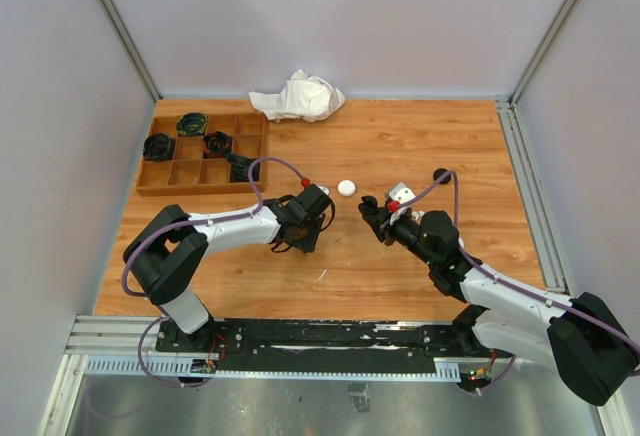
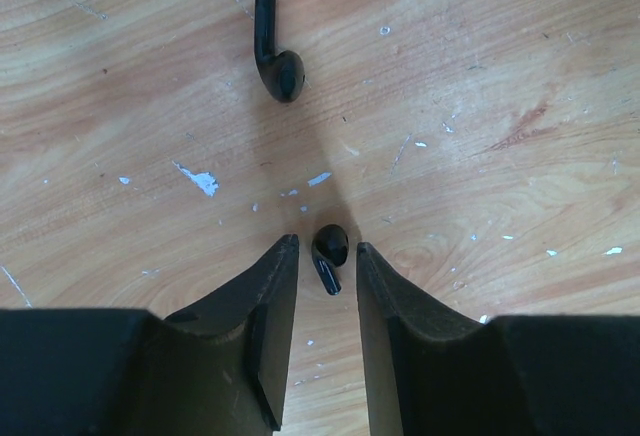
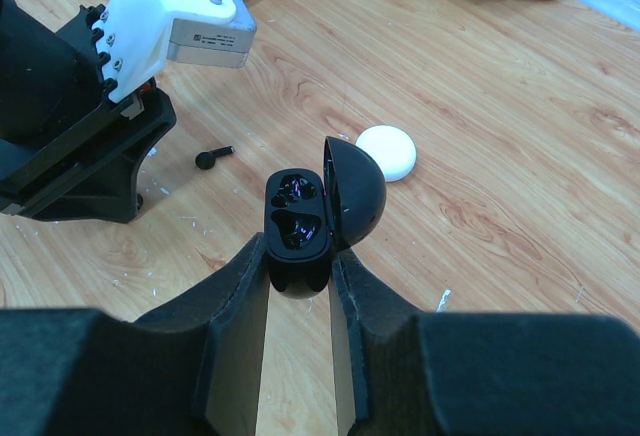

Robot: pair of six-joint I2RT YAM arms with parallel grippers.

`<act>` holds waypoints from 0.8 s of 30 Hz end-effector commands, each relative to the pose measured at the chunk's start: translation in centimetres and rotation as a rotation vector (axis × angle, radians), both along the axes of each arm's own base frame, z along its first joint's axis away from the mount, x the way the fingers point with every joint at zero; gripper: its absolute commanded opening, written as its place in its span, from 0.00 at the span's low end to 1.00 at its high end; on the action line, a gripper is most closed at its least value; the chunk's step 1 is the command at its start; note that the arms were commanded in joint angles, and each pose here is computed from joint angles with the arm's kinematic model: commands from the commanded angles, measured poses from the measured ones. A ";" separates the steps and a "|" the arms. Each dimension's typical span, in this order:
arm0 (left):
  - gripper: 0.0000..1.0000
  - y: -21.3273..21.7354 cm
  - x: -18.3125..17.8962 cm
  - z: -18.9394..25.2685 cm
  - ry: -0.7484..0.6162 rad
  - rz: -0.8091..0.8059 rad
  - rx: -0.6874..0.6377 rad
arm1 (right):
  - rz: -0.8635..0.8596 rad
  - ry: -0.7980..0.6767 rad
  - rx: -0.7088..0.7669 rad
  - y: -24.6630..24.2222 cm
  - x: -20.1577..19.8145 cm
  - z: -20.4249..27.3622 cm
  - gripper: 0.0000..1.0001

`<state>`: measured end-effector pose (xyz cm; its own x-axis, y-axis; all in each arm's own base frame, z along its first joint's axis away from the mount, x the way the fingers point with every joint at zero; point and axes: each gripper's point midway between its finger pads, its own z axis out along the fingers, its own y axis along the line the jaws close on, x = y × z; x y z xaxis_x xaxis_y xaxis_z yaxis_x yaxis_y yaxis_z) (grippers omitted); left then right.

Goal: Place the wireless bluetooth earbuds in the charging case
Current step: Pick up the earbud from the center of the board.

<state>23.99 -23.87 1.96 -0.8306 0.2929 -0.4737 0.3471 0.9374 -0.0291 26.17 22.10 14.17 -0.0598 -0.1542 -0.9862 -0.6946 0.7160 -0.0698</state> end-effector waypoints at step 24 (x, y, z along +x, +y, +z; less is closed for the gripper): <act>0.15 -0.1 3.2 12.5 -0.392 0.079 -0.213 | 0.179 -0.137 0.000 3.8 -2.0 3.0 0.17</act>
<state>26.20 -24.29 10.50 -0.7025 0.1735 -0.6903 0.3255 0.9408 -0.0948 24.12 24.37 13.97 -0.0083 -0.1923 -0.9813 -0.7804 0.6148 -0.1139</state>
